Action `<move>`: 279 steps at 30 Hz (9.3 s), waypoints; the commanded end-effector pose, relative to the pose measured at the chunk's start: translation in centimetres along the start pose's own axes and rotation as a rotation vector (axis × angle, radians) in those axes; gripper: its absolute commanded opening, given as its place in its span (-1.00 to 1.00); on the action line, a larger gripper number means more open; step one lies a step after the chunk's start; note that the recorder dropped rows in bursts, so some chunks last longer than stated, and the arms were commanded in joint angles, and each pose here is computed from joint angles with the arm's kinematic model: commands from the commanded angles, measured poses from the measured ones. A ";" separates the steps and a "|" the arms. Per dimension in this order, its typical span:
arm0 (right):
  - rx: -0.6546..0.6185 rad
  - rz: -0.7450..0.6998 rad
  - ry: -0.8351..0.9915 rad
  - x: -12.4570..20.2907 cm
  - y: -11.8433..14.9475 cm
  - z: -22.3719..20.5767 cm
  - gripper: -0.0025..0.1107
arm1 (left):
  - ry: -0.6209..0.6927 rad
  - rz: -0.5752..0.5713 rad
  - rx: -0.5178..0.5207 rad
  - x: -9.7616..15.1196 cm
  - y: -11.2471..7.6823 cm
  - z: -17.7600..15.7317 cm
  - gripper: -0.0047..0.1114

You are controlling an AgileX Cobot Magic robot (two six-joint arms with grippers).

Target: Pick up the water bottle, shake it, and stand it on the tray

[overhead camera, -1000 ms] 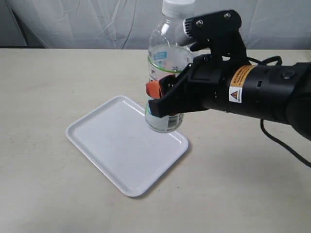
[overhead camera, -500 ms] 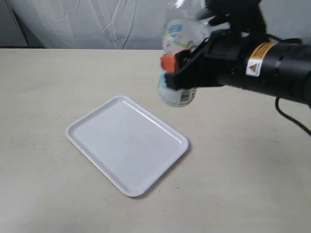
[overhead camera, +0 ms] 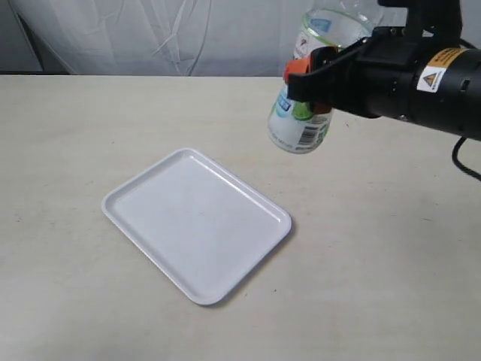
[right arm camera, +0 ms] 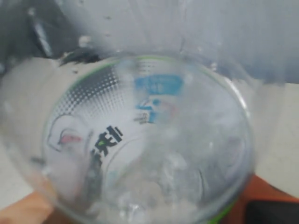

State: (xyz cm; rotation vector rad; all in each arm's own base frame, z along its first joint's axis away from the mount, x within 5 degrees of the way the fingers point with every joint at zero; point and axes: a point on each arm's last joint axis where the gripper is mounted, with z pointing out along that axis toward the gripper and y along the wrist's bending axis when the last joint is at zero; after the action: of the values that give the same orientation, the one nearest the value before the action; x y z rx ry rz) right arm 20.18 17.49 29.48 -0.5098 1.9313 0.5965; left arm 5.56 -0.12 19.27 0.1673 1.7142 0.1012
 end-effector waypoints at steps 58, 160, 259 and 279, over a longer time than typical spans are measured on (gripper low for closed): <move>-0.288 -0.196 -0.060 9.8 5.6 12.1 -0.97 | 0.001 -0.006 0.001 0.1 0.0 0.0 -0.91; -0.115 -0.336 0.486 12.4 3.8 11.1 0.60 | 0.001 -0.004 0.001 0.1 0.0 0.0 -0.91; 0.661 0.300 -0.342 17.3 -7.2 -17.1 -0.97 | 0.001 -0.004 0.001 0.1 0.0 0.0 -0.91; 0.698 0.197 -0.293 17.4 -7.3 -17.2 -0.97 | 0.001 -0.004 0.001 0.1 0.0 0.0 -0.91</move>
State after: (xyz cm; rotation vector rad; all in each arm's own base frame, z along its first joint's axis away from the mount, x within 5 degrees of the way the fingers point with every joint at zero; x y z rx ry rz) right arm 5.48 -0.24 18.62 0.2070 1.7803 0.0917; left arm 5.56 -0.12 19.27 0.1673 1.7142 0.1012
